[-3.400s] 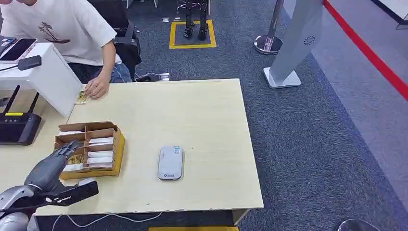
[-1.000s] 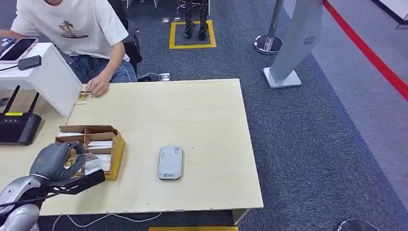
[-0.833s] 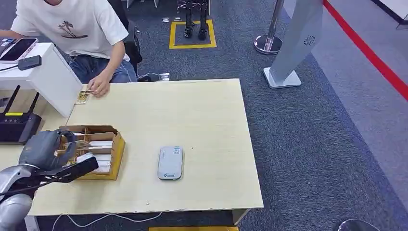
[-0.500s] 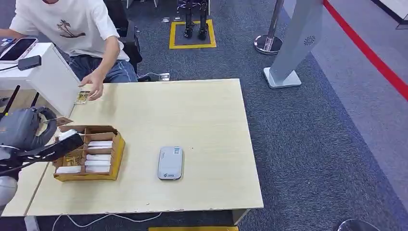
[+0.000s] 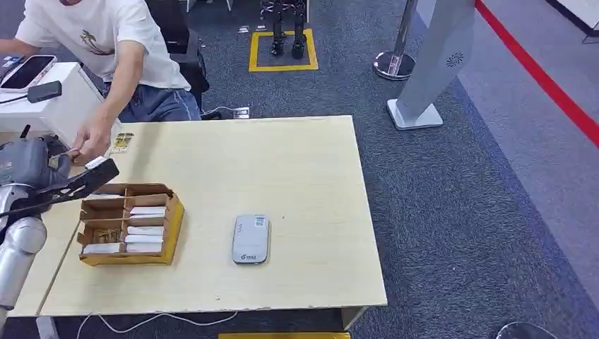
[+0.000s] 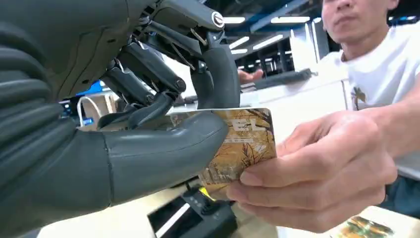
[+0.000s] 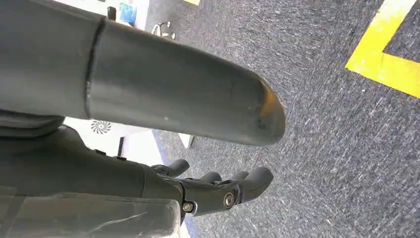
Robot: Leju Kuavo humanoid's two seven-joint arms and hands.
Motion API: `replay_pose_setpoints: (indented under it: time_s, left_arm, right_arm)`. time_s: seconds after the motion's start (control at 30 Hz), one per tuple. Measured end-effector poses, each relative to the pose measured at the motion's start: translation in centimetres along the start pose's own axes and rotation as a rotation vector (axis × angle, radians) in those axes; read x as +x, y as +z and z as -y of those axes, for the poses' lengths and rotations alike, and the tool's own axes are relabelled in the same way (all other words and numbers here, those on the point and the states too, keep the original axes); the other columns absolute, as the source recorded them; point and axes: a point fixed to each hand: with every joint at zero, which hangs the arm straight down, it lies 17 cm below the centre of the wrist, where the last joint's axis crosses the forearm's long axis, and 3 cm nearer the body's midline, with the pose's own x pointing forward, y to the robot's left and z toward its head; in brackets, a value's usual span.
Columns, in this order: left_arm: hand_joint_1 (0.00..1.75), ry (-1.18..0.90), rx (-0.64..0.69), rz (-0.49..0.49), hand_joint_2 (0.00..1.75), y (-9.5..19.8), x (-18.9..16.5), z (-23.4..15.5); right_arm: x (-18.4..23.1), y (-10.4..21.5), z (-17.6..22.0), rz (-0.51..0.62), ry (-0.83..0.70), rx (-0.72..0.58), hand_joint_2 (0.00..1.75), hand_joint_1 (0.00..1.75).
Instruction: Pass the card to the sensor for recognition and then transmit it.
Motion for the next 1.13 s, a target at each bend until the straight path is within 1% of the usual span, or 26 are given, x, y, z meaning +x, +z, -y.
replay_pose_setpoints:
  time_s: [0.27,0.47,0.5,0.53,0.57,0.77,0.87,1.0,1.13]
  left_arm:
    - [1.75,0.051,-0.048,-0.023,1.75,-1.5,1.4,1.3]
    - [1.75,0.115,-0.075,-0.003,1.75,-2.2,3.0,1.8]
    - [0.33,0.127,-0.079,0.0,1.75,-2.2,3.3,1.8]
    - [0.0,0.135,-0.083,0.0,1.75,-2.2,3.5,1.9]
    - [0.0,0.139,-0.085,0.001,0.0,-2.3,3.6,2.0]
    - [0.0,0.228,-0.068,0.048,0.0,-2.1,5.0,1.9]
    - [0.0,0.324,-0.009,0.093,0.0,-1.4,6.4,0.7]
    - [0.0,0.459,0.053,0.153,0.0,0.6,8.2,0.0]
    - [0.0,0.682,0.094,0.254,0.0,4.5,10.6,0.1]
  right_arm:
    - [0.1,0.0,0.0,0.0,0.003,0.004,0.0,0.0]
    - [0.1,0.0,-0.1,-0.001,0.004,0.006,0.0,0.0]
    - [0.1,0.0,-0.1,-0.001,0.004,0.007,0.0,0.0]
    - [0.0,0.0,-0.2,-0.002,0.004,0.008,0.0,0.0]
    - [0.0,0.0,-0.2,-0.002,0.005,0.009,0.0,0.0]
    - [-0.1,0.0,-0.3,-0.001,0.0,0.005,0.0,0.0]
    - [-0.3,-0.1,-0.4,-0.003,-0.004,0.006,0.0,0.0]
    - [-0.6,-0.1,-0.7,-0.007,-0.007,0.011,0.0,0.0]
    - [-0.8,-0.1,-0.8,-0.008,-0.024,0.013,0.0,0.0]
